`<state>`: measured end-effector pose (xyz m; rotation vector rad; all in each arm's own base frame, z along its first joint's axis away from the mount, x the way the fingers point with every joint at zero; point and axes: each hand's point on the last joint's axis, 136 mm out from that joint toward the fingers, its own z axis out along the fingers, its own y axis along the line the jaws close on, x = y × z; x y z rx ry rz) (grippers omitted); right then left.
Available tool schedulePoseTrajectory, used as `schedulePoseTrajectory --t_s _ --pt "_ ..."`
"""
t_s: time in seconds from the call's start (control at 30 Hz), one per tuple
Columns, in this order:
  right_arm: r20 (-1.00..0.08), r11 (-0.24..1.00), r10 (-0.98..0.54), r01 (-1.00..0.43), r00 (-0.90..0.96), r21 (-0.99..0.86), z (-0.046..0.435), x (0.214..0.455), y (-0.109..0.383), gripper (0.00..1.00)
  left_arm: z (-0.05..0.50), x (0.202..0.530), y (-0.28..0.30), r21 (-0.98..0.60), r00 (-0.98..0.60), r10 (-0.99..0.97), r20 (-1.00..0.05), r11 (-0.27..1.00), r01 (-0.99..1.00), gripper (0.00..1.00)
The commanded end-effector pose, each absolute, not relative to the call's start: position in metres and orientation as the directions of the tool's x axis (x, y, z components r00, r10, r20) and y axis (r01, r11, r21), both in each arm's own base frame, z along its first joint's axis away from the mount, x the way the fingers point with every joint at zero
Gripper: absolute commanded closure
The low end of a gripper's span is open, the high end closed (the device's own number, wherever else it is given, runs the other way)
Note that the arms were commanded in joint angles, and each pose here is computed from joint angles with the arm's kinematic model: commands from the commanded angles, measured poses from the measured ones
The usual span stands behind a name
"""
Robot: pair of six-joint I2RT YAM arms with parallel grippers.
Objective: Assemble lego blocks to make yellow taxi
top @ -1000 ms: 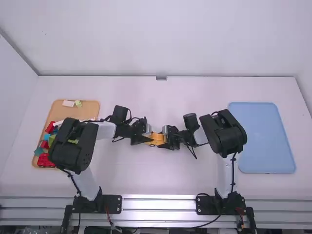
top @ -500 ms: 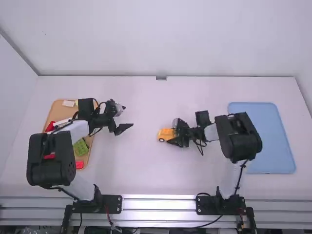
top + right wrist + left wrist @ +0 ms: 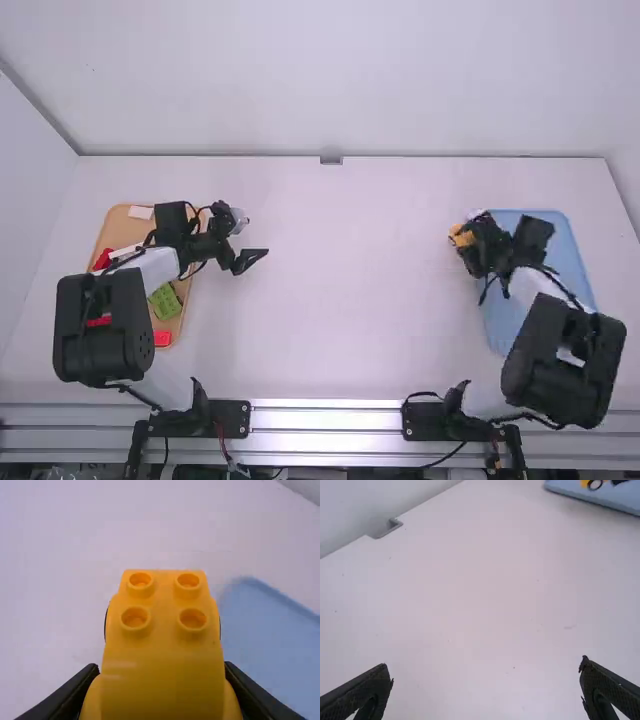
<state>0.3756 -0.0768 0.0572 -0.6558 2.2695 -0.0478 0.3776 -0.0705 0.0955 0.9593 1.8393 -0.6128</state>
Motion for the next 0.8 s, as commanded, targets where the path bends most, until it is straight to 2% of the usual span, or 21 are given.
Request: schedulePoseTrajectory --t_s 0.0,0.1,0.23,0.37,0.5,0.6,0.73,0.77 --pt "-0.688 0.933 -0.354 -0.285 -0.633 -0.219 0.064 0.371 -0.122 0.55 0.098 0.379 -0.069 0.012 -0.252 0.37 -0.894 0.584 0.812 0.01" --pt "-0.744 0.977 -0.212 -0.135 -0.634 -0.163 0.066 0.369 -0.162 0.5 0.098 0.379 -0.069 0.013 -0.252 0.371 -0.894 0.584 0.811 0.01" --pt "-0.756 0.994 -0.089 -0.01 -0.648 -0.108 0.051 0.364 -0.193 0.49 0.098 0.379 -0.068 0.013 -0.253 0.371 -0.894 0.585 0.811 0.01" --pt "-0.75 0.997 0.013 0.067 -0.661 -0.042 0.026 0.361 -0.209 0.46 0.099 0.378 -0.07 0.004 -0.252 0.362 -0.897 0.579 0.815 0.01" --pt "-0.738 0.993 0.071 0.119 -0.671 -0.012 0.008 0.361 -0.215 0.42 0.101 0.387 -0.065 -0.078 -0.342 0.292 -0.893 0.649 0.757 0.01" --pt "-0.708 0.981 0.118 0.192 -0.696 -0.024 0.005 0.356 -0.226 0.22 0.098 0.402 -0.049 -0.135 -0.447 0.222 -0.867 0.759 0.637 0.01" --pt "-0.643 0.977 0.125 0.207 -0.756 -0.054 0.013 0.351 -0.223 0.0 0.097 0.408 -0.033 -0.16 -0.53 0.162 -0.832 0.845 0.51 0.01" --pt "-0.63 0.976 0.125 0.21 -0.767 -0.061 0.016 0.349 -0.222 0.01 0.098 0.408 -0.032 -0.159 -0.538 0.157 -0.828 0.854 0.495 0.01"
